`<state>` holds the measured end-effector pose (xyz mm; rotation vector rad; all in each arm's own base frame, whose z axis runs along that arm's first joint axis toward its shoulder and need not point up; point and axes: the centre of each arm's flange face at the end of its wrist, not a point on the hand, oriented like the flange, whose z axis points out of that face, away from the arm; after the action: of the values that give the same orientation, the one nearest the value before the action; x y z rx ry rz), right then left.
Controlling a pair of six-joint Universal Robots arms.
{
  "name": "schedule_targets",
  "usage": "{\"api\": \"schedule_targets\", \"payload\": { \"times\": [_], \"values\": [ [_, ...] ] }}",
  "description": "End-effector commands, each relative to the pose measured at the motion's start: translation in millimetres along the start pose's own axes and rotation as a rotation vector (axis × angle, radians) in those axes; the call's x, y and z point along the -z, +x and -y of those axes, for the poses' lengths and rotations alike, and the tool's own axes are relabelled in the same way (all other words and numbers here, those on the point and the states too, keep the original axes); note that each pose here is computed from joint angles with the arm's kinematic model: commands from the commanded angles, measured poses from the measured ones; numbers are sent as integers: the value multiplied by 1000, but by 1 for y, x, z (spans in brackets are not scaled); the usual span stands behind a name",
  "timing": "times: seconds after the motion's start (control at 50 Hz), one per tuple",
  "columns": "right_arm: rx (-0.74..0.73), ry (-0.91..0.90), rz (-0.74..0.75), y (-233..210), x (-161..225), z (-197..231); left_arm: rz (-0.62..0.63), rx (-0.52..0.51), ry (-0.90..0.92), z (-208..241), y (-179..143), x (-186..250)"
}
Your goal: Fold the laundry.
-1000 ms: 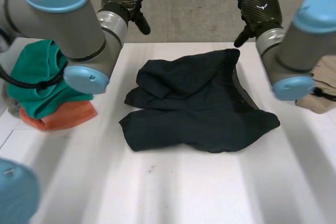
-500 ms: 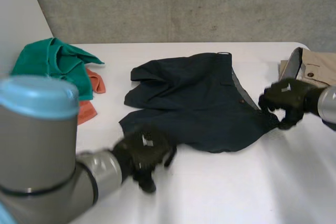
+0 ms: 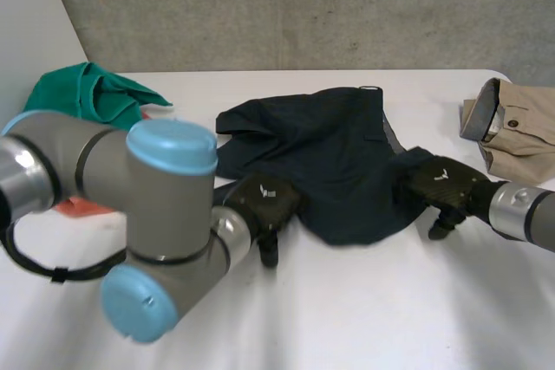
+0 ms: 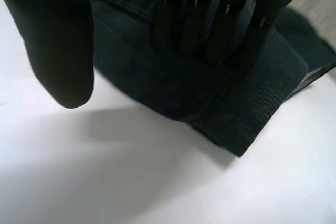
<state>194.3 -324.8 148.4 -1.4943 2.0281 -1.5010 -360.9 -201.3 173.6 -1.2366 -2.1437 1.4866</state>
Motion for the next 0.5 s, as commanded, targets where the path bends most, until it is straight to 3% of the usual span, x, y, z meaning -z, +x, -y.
{"api": "schedule_targets", "payload": {
  "times": [0.02,0.5],
  "values": [
    [7,132,-85,4,-19,8,110,-18,71,24,-16,-27],
    [91,210,-355,8,-71,5,166,-308,101,10,-1,-84]
  ]
}}
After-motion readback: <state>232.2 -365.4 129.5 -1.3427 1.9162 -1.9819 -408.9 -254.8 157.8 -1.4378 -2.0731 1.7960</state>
